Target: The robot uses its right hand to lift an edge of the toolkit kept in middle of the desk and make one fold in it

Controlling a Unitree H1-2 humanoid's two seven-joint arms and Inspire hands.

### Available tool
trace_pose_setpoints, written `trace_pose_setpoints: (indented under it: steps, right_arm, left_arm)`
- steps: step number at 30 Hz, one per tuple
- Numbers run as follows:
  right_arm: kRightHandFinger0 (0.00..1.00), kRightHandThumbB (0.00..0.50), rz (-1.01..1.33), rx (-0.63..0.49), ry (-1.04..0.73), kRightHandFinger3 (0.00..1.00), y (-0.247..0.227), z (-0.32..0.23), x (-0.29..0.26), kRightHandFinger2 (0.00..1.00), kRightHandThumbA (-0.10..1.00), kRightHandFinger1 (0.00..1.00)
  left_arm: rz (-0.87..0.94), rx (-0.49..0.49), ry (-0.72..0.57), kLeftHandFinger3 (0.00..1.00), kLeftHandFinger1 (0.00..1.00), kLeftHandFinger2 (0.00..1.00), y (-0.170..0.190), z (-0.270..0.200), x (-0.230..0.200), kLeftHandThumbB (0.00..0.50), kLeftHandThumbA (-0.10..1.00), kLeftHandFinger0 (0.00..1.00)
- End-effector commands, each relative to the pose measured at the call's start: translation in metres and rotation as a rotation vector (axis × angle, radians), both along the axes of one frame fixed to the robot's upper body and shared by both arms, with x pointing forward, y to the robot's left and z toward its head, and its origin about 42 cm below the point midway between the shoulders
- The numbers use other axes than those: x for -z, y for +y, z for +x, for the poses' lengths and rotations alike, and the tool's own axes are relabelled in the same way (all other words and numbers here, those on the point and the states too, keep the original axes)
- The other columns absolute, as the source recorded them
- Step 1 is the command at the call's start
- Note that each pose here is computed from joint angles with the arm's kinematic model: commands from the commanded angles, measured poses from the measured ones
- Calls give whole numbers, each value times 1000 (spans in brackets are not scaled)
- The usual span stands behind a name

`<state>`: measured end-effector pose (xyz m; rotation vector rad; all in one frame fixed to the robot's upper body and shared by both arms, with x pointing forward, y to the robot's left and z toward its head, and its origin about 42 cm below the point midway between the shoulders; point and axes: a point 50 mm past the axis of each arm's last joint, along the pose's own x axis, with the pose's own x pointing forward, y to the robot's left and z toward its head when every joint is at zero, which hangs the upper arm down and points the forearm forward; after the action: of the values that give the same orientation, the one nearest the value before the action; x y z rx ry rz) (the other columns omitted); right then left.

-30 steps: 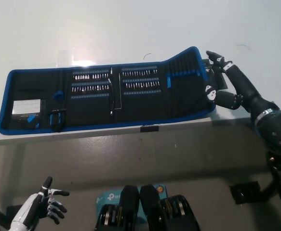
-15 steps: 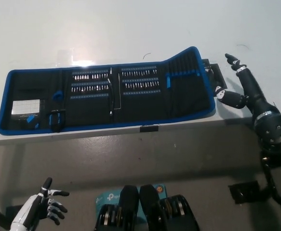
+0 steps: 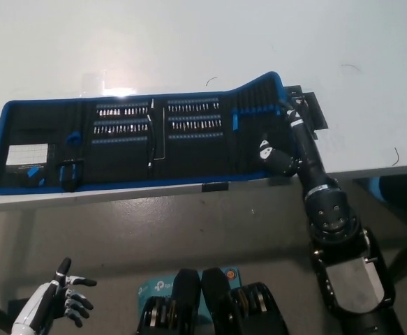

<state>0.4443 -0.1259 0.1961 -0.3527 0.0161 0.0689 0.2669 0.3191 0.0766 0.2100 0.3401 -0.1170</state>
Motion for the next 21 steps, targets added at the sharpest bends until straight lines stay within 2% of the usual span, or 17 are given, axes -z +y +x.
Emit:
trace_pose_setpoints:
  steps: [1,4,5,7,9,11,13,14,15,16,17,18,19,20,21]
  right_arm:
    - [1000,273,-2,-1,-64,1000,14,0,-10,1000,298,1000]
    - [1000,255,-12,35,-61,1000,5,-2,1,1000,280,1000]
    - [1000,252,-11,55,-60,1000,1,-2,4,1000,241,1000]
    - [1000,238,13,83,-56,1000,-8,-5,12,1000,215,1000]
    - [1000,234,39,96,-56,1000,-13,-4,14,1000,176,1000]
    - [1000,234,46,99,-61,1000,-19,-4,15,1000,182,1000]
    - [1000,249,62,114,-83,1000,-23,-4,15,1000,107,1000]
    - [715,203,101,118,-91,1000,-26,-4,18,951,10,821]
    - [492,223,118,119,-94,1000,-27,-5,19,778,14,572]
    - [186,151,112,112,-90,1000,-28,-6,20,392,22,207]
    - [12,177,103,102,-85,1000,-30,-5,20,235,26,26]
    - [0,154,107,94,-94,1000,-32,-5,22,10,-27,1]
    - [0,153,108,94,-95,1000,-32,-5,22,0,-29,0]
    - [0,143,119,84,-106,1000,-31,-4,23,0,-87,0]
    - [0,119,130,73,-110,888,-31,-4,24,0,-98,0]
  left_arm:
    - [-2,6,-53,555,363,354,-1,4,-7,500,1000,359]
    - [9,6,-54,565,365,359,-2,4,-12,500,1000,365]
    - [6,13,-60,565,374,366,-1,4,-11,500,1000,375]
    - [8,12,-64,554,345,341,0,5,-11,500,1000,339]
    - [6,6,-58,563,346,349,1,7,-11,500,1000,339]
    - [5,6,-64,555,337,336,1,6,-10,500,1000,331]
    - [-2,3,-65,541,328,326,0,6,-9,500,1000,322]
    - [-5,0,-60,536,335,335,-1,5,-9,500,1000,326]
    - [-5,-1,-58,535,338,337,-1,4,-9,500,1000,329]
    - [-9,-1,-56,522,327,322,-2,3,-8,500,1000,324]
    - [-14,-1,-56,516,315,318,-2,4,-7,500,1000,314]
    - [-3,6,-54,543,327,332,-2,3,-8,500,1000,320]
    - [-3,6,-54,546,329,332,-2,3,-8,500,1000,321]
    - [2,11,-59,546,328,329,-2,3,-8,500,1000,317]
    - [1,11,-59,551,333,331,-1,3,-8,500,1000,315]
